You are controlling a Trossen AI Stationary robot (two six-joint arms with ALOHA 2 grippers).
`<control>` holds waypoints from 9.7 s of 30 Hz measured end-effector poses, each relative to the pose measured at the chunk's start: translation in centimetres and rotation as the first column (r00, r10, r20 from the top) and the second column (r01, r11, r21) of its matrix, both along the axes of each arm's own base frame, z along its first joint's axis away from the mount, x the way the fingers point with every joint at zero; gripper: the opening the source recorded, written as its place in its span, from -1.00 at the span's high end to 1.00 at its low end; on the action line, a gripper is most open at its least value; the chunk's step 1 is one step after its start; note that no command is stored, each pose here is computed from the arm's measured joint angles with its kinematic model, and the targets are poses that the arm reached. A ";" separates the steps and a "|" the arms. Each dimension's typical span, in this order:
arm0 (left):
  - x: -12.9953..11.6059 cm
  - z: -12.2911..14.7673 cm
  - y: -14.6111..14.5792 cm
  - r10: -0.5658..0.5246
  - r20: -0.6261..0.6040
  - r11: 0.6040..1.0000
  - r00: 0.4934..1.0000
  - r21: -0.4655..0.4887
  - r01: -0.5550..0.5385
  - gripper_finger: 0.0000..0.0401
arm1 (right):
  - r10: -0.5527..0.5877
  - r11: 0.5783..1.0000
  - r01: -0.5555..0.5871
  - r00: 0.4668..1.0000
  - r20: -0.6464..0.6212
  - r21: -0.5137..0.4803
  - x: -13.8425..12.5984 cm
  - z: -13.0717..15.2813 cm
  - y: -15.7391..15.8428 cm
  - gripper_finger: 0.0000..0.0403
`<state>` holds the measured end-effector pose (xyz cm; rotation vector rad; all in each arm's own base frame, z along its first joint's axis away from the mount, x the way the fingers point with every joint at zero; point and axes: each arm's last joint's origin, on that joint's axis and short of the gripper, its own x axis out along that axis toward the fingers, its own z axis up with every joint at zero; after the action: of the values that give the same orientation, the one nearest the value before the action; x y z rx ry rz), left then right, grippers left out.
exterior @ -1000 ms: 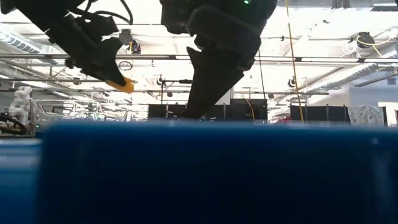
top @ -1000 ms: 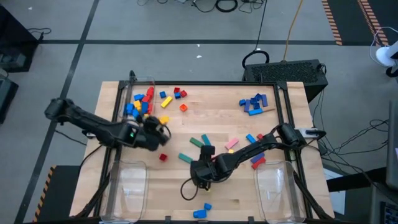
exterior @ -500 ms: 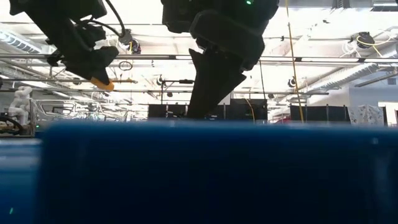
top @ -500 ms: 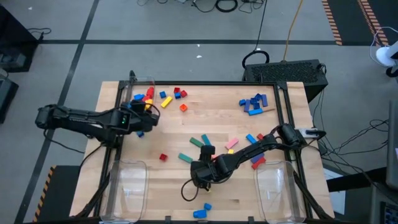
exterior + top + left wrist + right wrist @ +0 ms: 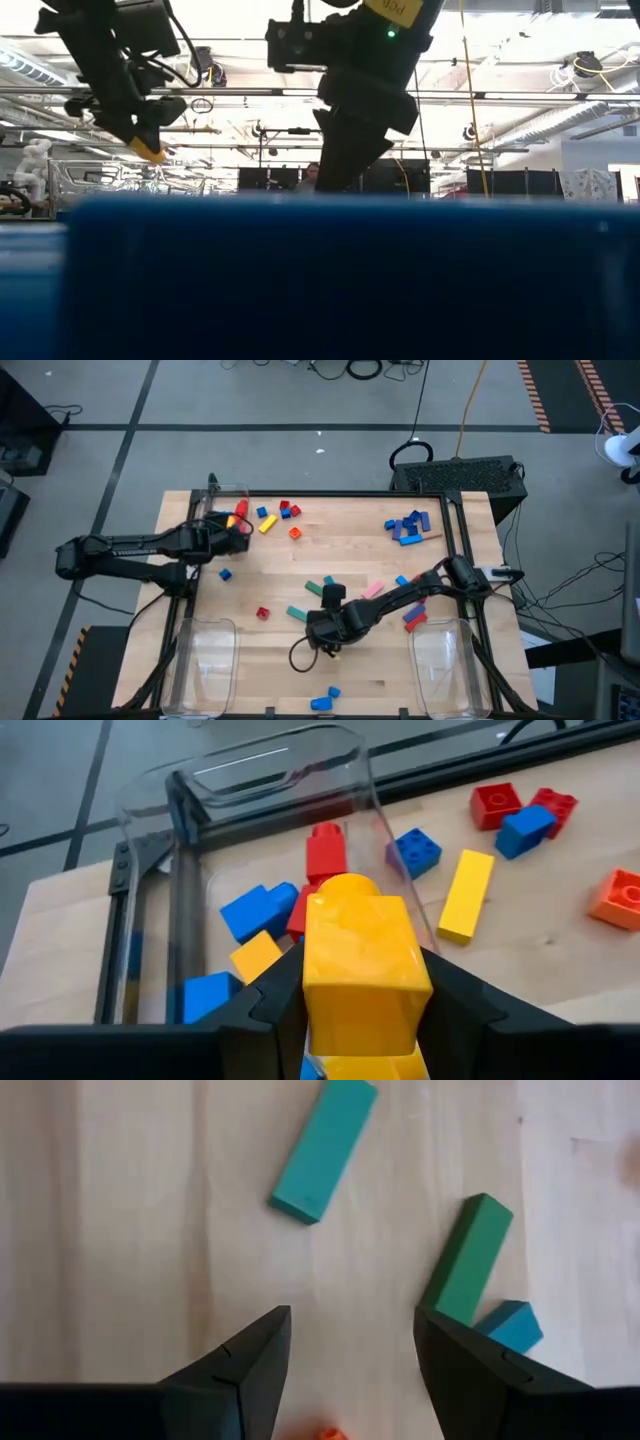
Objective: Sort blocks by size
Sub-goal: Put the yellow one stud game piece into the top left transparent bin, then put the blue one stud game piece into the top left transparent bin
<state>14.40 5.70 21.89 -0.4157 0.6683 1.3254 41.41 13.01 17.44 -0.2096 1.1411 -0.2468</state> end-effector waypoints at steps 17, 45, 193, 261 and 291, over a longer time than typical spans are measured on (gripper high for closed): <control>-0.4 -0.1 0.7 0.003 -0.052 0.999 0.999 -0.032 -0.005 -0.44 | -0.010 1.000 0.010 0.999 -0.038 -0.010 -0.2 -0.1 -0.5 0.01; 2.9 2.7 -1.9 -0.341 0.031 0.935 0.939 0.110 0.336 -0.45 | -0.181 0.974 0.149 0.964 -0.194 -0.169 -5.1 7.6 -9.2 0.01; 11.4 -7.4 -20.3 -0.977 0.123 0.175 0.172 0.014 0.985 -0.45 | 0.685 0.583 -0.795 0.593 0.423 0.170 -4.1 -2.5 13.8 0.05; 11.6 -7.7 -19.3 -0.972 0.094 0.217 0.218 -0.013 0.976 -0.45 | 0.218 0.947 -0.255 0.957 0.190 0.196 -3.1 -0.7 5.4 0.06; 12.0 -7.0 -20.0 -0.948 0.225 0.240 0.225 0.038 0.970 -0.45 | 0.118 0.957 -0.168 0.970 0.211 0.238 -0.8 -2.3 2.2 0.50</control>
<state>26.36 -14.35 14.90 -0.1246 0.6345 -0.0173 40.64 15.18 15.11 -0.0389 0.9465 0.0100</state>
